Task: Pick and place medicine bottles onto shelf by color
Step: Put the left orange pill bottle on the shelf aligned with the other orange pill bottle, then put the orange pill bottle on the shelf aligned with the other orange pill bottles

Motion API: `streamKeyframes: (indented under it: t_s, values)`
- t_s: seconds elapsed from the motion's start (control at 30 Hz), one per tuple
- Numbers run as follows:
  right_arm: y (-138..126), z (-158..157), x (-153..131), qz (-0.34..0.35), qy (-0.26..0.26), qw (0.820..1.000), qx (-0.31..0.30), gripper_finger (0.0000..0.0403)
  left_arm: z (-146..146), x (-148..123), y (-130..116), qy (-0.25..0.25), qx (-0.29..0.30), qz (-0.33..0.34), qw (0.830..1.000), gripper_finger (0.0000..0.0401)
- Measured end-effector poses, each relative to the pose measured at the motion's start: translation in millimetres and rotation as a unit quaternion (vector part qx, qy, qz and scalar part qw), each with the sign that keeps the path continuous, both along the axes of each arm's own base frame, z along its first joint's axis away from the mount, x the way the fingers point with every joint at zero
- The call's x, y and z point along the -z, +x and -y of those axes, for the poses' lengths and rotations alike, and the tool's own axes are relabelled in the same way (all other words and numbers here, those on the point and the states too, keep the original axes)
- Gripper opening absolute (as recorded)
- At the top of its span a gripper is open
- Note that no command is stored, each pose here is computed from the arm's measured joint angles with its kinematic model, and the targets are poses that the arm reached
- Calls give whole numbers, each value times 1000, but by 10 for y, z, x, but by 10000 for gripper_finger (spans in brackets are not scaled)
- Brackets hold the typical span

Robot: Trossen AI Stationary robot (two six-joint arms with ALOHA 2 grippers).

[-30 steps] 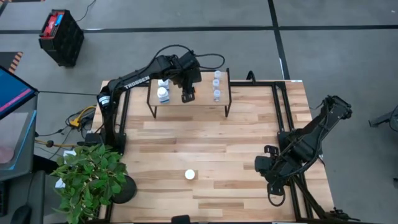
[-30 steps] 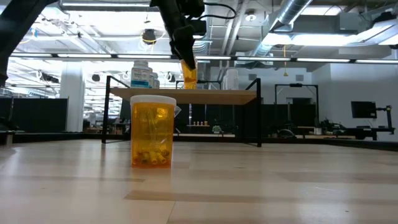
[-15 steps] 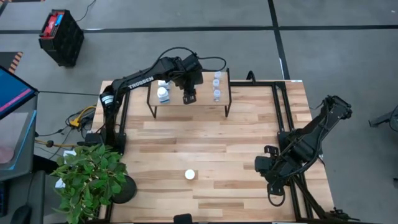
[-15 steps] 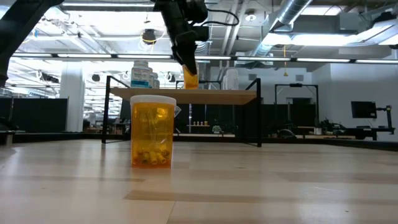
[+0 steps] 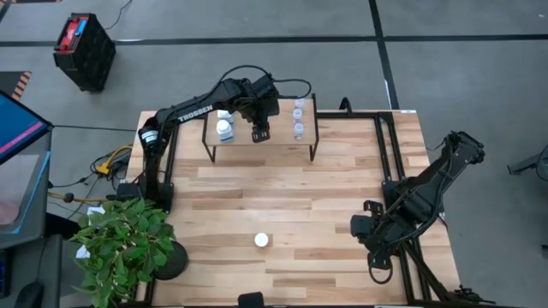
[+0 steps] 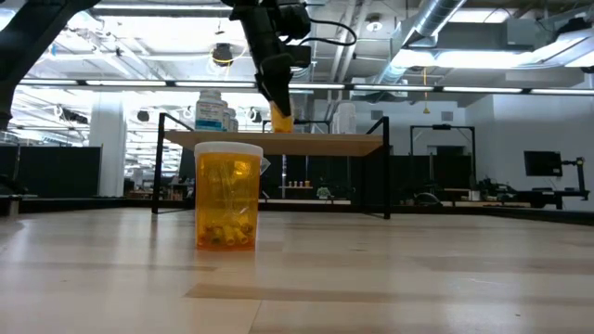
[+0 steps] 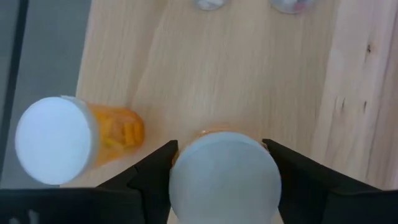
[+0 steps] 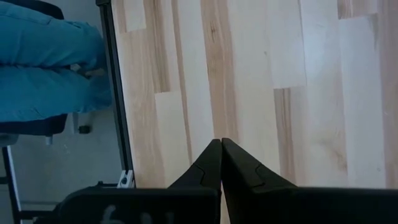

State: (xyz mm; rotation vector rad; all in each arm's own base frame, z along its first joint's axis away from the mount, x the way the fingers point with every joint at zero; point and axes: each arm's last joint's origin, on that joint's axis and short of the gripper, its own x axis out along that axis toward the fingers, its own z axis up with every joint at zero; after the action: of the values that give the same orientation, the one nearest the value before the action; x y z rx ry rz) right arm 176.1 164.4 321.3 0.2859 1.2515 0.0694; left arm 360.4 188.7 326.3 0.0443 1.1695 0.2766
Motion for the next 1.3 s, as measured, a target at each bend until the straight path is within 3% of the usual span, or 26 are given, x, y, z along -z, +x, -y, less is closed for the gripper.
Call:
streamKeyframes:
  t_s: [0.27, 0.5, 0.73, 0.83, 1.0, 1.17, 1.3]
  values:
    - [5, -5, -3, 3, 3, 1000, 0, 26, -11, -5, 0, 18, -1, -6, 1000, 264]
    - [5, -5, -3, 3, 2, 1000, -1, 26, 15, -35, 59, 42, 14, 9, 999, 277]
    - [6, -5, -3, 3, 3, 1000, -1, 26, 138, -387, 88, 67, 31, 49, 996, 277]
    - [8, -7, -4, 4, 4, 1000, -1, 26, 356, -647, 61, 43, 49, 72, 995, 277]
    - [13, -12, -7, 7, 7, 1000, -1, 26, 887, -862, 2, -68, 94, 72, 991, 277]
    - [31, -29, -18, 17, 17, 1000, 0, 26, 1473, -795, -1, -136, 146, 9, 980, 277]
    - [60, -58, -4, 21, 20, 1000, 0, 26, 1950, -674, 35, -143, 205, -28, 968, 277]
